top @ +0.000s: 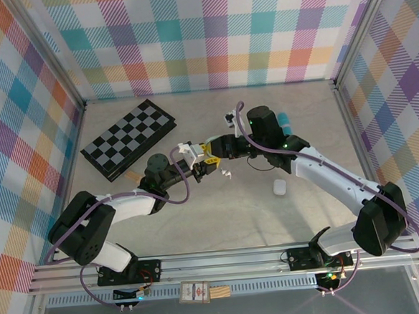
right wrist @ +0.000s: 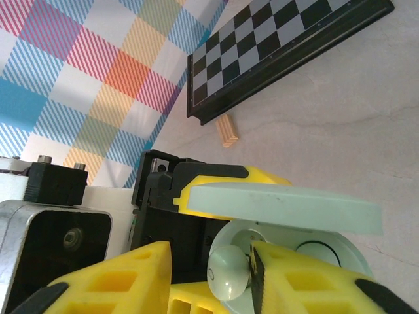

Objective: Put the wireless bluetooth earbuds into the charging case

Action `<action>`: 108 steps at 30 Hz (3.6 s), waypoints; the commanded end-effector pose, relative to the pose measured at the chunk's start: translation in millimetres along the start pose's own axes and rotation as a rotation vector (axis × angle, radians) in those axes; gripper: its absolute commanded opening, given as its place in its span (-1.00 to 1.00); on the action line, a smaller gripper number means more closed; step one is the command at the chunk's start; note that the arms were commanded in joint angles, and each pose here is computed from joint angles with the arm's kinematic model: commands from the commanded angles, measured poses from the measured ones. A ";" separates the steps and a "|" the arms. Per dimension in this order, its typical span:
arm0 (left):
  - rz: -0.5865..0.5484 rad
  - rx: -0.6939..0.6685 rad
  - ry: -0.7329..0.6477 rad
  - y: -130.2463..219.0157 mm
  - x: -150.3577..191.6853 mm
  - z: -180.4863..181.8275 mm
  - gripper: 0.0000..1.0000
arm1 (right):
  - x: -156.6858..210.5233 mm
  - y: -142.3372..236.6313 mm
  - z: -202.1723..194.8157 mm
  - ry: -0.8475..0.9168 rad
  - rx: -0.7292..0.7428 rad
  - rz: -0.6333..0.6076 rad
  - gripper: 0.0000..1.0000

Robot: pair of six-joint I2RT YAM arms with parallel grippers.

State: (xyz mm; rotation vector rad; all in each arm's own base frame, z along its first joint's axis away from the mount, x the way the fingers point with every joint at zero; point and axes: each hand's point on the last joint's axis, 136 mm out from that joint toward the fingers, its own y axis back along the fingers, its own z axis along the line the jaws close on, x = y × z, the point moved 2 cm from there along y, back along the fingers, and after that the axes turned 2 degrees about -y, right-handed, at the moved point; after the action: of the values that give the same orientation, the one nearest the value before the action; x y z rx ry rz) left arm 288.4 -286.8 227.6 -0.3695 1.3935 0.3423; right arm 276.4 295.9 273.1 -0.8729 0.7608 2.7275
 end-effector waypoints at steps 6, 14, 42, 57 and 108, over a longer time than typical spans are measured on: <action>-0.069 0.005 -0.054 -3.2 -19.4 -0.6 -0.34 | -8.2 23.1 16.8 0.084 -0.010 -0.051 -0.01; -0.040 0.040 -0.108 2.5 -15.9 -8.5 -0.34 | -27.1 46.8 20.6 0.158 0.072 -0.182 0.07; -0.054 0.033 -0.088 3.2 -20.5 -7.6 -0.33 | -31.4 47.8 1.3 0.023 0.063 -0.068 0.16; -0.159 0.012 -0.043 5.1 -50.9 -3.6 -0.34 | -11.0 31.1 -1.3 -0.314 -0.311 0.022 0.49; -0.097 -0.009 -0.050 1.6 -34.4 -0.2 0.22 | -16.2 8.0 -24.4 -0.436 -0.322 -0.003 -0.57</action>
State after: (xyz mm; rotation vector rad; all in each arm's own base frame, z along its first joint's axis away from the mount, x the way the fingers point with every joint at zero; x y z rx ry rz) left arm 287.0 -285.5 251.7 -0.4260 1.3566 0.2946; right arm 296.1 285.6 264.4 -0.2049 0.1929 2.9850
